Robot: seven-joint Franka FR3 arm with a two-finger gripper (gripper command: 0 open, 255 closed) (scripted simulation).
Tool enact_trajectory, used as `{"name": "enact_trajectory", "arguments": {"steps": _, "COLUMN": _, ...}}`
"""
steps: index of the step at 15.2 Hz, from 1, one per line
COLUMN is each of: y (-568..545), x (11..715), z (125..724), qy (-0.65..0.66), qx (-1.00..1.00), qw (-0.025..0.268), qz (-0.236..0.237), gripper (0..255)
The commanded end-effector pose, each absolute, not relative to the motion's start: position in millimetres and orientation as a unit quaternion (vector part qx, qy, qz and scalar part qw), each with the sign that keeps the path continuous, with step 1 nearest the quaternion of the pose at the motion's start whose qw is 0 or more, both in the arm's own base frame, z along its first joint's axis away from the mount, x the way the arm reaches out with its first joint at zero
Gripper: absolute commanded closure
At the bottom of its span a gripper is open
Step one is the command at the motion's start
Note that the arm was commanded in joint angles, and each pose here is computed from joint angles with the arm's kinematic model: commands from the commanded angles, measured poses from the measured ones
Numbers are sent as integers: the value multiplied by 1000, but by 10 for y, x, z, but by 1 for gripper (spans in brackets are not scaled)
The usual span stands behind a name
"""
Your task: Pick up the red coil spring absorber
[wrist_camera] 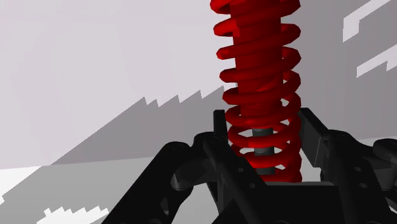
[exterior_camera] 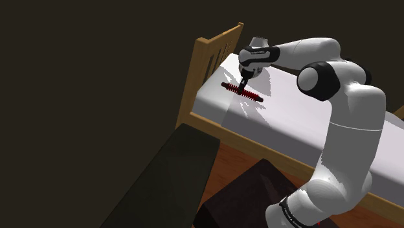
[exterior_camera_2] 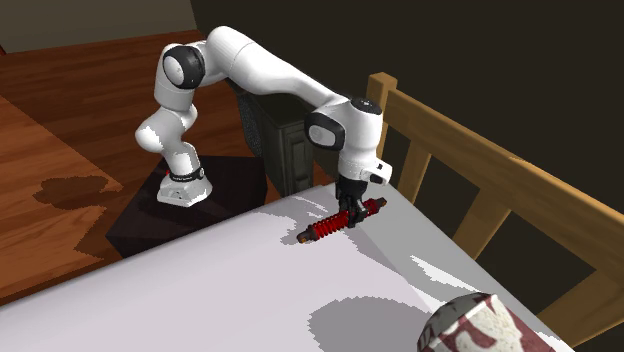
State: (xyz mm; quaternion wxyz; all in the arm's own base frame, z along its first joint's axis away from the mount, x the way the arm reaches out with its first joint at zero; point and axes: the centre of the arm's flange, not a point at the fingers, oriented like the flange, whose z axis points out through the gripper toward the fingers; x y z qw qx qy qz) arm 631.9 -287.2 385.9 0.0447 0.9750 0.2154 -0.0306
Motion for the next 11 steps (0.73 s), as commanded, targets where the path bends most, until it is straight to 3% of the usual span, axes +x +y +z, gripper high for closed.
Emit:
{"name": "enact_trajectory", "arguments": {"steps": 1, "y": -2873, "x": 6321, "z": 3849, "qy": 215, "qx": 975, "qw": 45, "qz": -31, "gripper": 255}}
{"name": "enact_trajectory", "arguments": {"steps": 11, "y": -2875, "x": 6321, "z": 4068, "qy": 215, "qx": 975, "qw": 45, "qz": -31, "gripper": 255}}
